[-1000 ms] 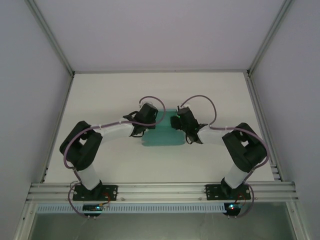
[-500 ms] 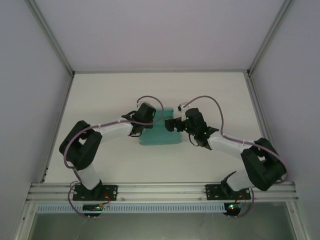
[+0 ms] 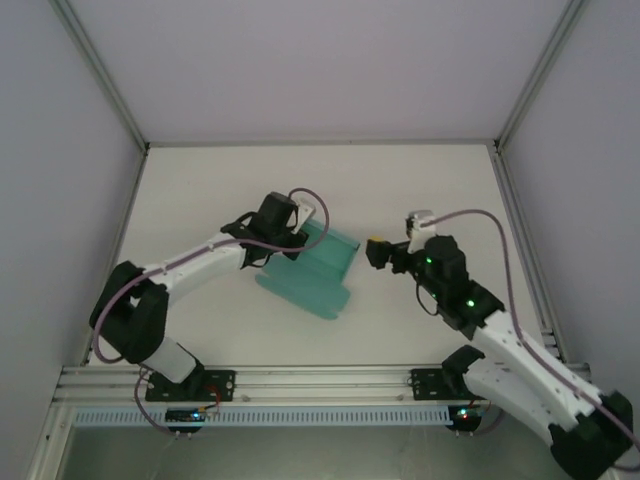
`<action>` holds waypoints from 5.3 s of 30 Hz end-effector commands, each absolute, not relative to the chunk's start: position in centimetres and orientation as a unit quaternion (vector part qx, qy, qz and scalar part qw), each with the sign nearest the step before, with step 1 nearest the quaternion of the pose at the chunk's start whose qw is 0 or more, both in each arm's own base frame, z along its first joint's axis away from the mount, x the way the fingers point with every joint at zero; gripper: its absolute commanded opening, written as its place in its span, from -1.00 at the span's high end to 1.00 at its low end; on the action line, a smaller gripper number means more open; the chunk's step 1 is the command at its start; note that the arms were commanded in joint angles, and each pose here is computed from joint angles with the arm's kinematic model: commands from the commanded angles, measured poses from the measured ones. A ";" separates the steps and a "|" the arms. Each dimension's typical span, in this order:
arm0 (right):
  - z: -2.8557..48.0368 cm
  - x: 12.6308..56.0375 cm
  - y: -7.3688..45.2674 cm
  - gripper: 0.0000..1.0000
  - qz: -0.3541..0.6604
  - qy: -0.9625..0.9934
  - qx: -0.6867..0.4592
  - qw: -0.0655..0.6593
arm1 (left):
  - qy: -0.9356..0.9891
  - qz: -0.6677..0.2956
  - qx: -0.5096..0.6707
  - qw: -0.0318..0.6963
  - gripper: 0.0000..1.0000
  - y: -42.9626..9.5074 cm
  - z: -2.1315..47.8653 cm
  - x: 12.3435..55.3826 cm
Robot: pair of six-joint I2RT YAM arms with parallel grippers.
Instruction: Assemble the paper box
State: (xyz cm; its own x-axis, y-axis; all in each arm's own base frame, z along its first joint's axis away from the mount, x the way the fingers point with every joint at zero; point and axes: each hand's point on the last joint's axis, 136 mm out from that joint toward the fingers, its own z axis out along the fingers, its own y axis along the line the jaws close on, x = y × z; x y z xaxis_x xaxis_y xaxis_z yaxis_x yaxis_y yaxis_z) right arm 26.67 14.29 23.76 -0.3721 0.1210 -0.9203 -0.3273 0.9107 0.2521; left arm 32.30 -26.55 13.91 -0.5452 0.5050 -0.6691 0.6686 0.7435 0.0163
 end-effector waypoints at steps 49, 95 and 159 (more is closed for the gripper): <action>16.9 24.5 4.7 -0.99 0.152 0.851 0.088 0.494 | 0.732 0.168 0.643 0.149 0.34 -32.3 1.5 30.0; 7.2 30.6 28.9 -0.55 0.161 0.841 -0.493 0.156 | 0.922 -0.140 -0.104 0.346 -0.99 -8.5 16.6 32.8; 18.4 30.5 21.2 -0.95 0.134 0.820 -0.458 0.315 | 0.836 -0.254 0.384 0.299 -0.96 -24.8 18.1 30.8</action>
State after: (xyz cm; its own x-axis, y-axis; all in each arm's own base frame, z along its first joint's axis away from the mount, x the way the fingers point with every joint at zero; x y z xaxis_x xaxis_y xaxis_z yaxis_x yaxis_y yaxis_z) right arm 30.73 20.83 19.41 -0.4635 -0.5543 -0.6914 -0.7285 0.6825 -0.0589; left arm 31.61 -24.36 18.60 -0.5560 0.4050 -0.7258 0.7409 0.6373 -0.2121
